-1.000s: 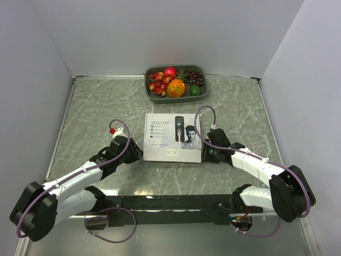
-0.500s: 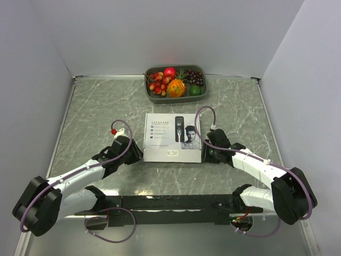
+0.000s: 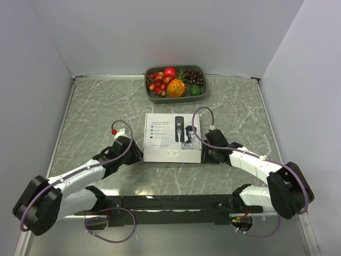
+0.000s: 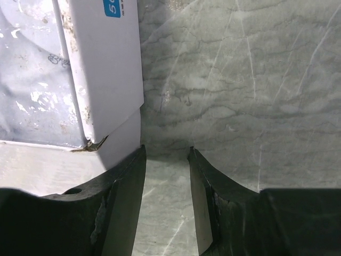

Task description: Sort the hair-cutting tools

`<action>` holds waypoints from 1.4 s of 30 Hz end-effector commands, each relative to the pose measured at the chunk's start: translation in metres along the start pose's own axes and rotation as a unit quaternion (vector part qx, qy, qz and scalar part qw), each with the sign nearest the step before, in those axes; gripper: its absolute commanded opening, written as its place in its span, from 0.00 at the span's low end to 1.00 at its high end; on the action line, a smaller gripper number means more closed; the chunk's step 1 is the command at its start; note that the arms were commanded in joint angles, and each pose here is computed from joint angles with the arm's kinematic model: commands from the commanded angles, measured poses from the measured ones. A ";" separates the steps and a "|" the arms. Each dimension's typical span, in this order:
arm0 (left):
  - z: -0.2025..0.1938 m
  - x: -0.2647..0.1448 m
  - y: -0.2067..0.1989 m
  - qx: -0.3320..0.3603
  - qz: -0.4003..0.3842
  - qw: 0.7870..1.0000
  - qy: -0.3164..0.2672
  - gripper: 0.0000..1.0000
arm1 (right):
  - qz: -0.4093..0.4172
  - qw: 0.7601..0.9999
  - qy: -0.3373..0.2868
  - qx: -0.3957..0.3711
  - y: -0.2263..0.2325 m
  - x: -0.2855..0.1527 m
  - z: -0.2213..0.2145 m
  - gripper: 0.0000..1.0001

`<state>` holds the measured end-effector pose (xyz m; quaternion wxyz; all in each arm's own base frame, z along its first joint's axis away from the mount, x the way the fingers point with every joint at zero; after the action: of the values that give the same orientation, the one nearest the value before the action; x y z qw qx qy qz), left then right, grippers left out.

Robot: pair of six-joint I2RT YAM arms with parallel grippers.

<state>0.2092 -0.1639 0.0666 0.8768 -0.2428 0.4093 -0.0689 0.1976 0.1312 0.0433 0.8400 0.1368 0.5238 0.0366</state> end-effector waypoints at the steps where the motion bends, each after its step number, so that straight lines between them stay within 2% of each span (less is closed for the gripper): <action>1: -0.001 0.003 -0.002 0.010 0.006 1.000 0.003 0.41 | 0.002 1.000 -0.030 0.004 0.006 -0.003 0.010 0.47; 10: -0.001 0.012 0.009 0.014 0.048 0.999 0.005 0.41 | -0.029 0.996 -0.082 -0.008 -0.005 -0.023 0.025 0.49; 17: 0.004 0.006 0.011 0.016 0.055 0.998 -0.011 0.41 | -0.020 0.991 -0.128 -0.040 0.000 -0.045 0.039 0.50; 22: 0.013 -0.002 0.008 0.020 0.057 0.998 -0.024 0.41 | 0.040 0.983 -0.158 -0.079 0.019 -0.060 0.043 0.50; 24: 0.016 -0.006 0.009 0.021 0.060 0.998 -0.030 0.41 | 0.096 0.977 -0.164 -0.100 0.038 -0.067 0.043 0.49; 31: 0.029 -0.018 -0.003 0.021 0.036 0.998 -0.054 0.41 | 0.169 0.965 -0.133 -0.148 0.084 -0.070 0.031 0.48; 42: 0.033 -0.028 -0.025 0.025 -0.021 0.998 -0.048 0.41 | 0.139 0.974 -0.100 -0.146 0.101 -0.039 0.027 0.48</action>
<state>0.2142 -0.1532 0.0971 0.8988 -0.2250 0.3731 -0.0491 0.1946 0.1999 0.0975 0.8732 0.0692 0.4322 0.2144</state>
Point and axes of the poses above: each gripper's point midway between its finger pads, its own x axis out along the fingers, its own y axis along the line the jaws close on, z = x × y, the point moved 3 cm from there along -x, back along the fingers, and after that the axes turned 3 degrees about x, right-handed, at the moved point
